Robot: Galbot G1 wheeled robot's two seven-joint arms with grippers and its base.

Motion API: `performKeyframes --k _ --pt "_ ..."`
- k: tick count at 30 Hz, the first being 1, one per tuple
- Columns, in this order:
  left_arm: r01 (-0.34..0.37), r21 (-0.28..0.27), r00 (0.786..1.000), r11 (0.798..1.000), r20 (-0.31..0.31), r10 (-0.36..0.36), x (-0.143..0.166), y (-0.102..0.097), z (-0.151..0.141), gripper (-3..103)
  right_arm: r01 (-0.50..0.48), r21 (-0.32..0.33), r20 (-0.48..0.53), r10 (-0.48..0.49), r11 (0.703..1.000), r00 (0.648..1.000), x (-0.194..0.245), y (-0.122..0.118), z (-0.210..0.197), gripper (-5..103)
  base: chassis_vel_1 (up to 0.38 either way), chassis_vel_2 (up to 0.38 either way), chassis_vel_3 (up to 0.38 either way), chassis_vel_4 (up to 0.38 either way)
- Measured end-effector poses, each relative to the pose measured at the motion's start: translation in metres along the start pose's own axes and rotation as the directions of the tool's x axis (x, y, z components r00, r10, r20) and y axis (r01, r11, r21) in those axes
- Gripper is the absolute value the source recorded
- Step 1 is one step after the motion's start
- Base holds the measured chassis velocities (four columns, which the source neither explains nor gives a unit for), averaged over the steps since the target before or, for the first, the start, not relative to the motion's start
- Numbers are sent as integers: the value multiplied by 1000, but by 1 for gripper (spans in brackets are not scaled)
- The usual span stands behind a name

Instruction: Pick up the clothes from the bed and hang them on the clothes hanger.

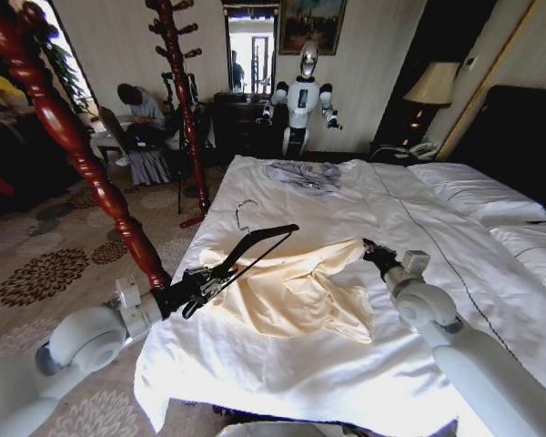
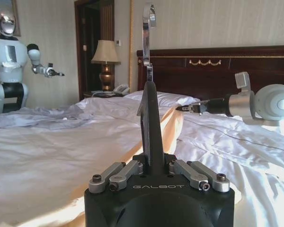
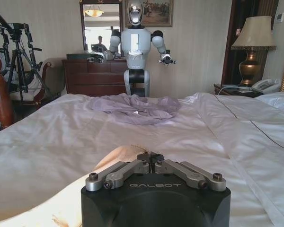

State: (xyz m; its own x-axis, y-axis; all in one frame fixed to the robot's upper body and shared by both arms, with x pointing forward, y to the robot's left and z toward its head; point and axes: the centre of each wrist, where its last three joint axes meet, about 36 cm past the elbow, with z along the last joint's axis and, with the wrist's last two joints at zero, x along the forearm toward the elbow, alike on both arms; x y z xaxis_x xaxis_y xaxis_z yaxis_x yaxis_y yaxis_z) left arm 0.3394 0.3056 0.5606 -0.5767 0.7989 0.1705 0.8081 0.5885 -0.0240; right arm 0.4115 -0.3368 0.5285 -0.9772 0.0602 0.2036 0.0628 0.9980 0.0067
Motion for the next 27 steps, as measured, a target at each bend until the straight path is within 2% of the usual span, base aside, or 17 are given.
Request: performKeyframes --k 10,16,27 --pt "-110 24 992 994 -63 111 -5 -9 35 18 -4 -4 7 4 1000 1000 0 -3 -4 0 0 0 0 0" --pt "-101 38 991 994 -87 104 -9 -4 55 18 28 -1 21 -28 1000 999 7 4 -11 0 0 0 0 0" --pt "-88 23 992 996 -86 90 -20 9 61 18 88 -21 32 -87 996 996 8 20 -15 0 0 0 0 0"
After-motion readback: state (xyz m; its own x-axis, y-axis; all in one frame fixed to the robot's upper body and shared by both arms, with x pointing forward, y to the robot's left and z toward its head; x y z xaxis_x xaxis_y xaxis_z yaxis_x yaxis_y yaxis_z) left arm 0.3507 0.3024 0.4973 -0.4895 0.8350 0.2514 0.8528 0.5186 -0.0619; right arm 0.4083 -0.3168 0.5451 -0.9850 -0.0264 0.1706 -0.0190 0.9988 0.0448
